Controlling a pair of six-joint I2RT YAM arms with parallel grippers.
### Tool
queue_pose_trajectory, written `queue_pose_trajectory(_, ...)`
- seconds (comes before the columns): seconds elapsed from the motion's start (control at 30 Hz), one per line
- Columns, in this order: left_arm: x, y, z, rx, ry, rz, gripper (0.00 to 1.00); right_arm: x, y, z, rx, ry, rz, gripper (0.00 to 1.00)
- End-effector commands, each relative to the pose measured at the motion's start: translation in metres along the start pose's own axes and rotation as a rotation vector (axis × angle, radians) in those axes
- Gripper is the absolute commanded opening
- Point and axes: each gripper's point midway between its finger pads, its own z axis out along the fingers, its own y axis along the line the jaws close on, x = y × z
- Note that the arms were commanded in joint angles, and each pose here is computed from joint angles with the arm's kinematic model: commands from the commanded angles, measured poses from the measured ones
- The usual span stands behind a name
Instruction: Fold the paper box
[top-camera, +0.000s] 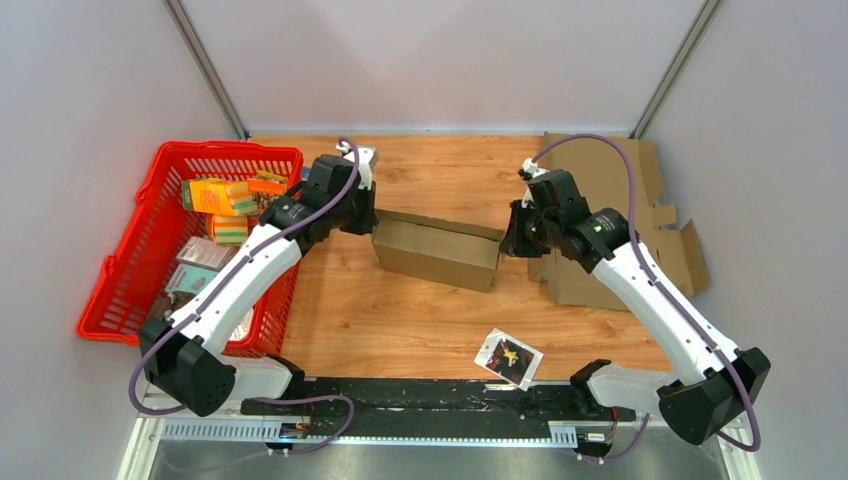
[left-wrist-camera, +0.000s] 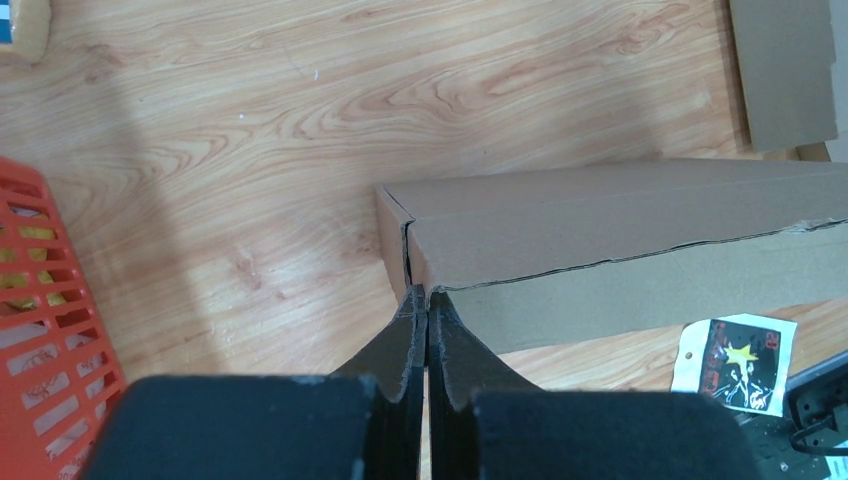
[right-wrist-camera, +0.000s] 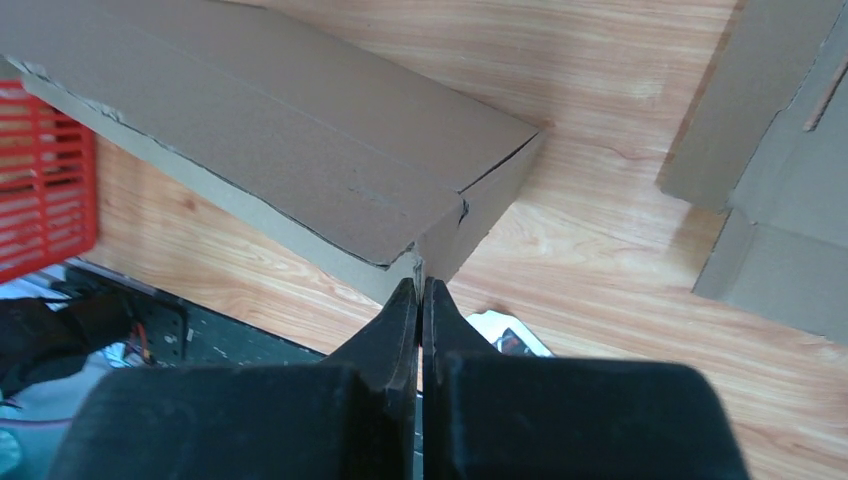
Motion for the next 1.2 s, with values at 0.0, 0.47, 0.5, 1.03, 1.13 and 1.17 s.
queue_pose_trajectory(0.0,0.001,-0.005,-0.011,0.023,0.01,-0.011,0.0,-0.027,0.023,0.002,-0.069,-0.09,0.166,0.0)
queue_pose_trajectory(0.47,0.007,-0.005,-0.01,0.028,0.021,-0.022,0.0,-0.019,-0.002,0.018,0.028,-0.158,0.117,0.0)
queue_pose_trajectory(0.5,0.006,-0.005,-0.011,0.029,0.018,-0.02,0.0,-0.016,-0.005,0.018,0.038,-0.145,0.09,0.0)
queue_pose_trajectory(1.03,0.022,0.004,-0.011,-0.004,0.0,-0.046,0.0,-0.001,0.01,0.021,-0.038,-0.132,0.0,0.36)
queue_pose_trajectory(1.13,0.027,0.007,-0.011,-0.014,-0.027,-0.07,0.0,-0.011,0.011,-0.003,-0.073,-0.175,0.061,0.56)
queue_pose_trajectory(1.17,0.028,0.008,-0.012,-0.016,-0.036,-0.08,0.0,-0.015,0.009,-0.013,-0.075,-0.205,0.099,0.75)
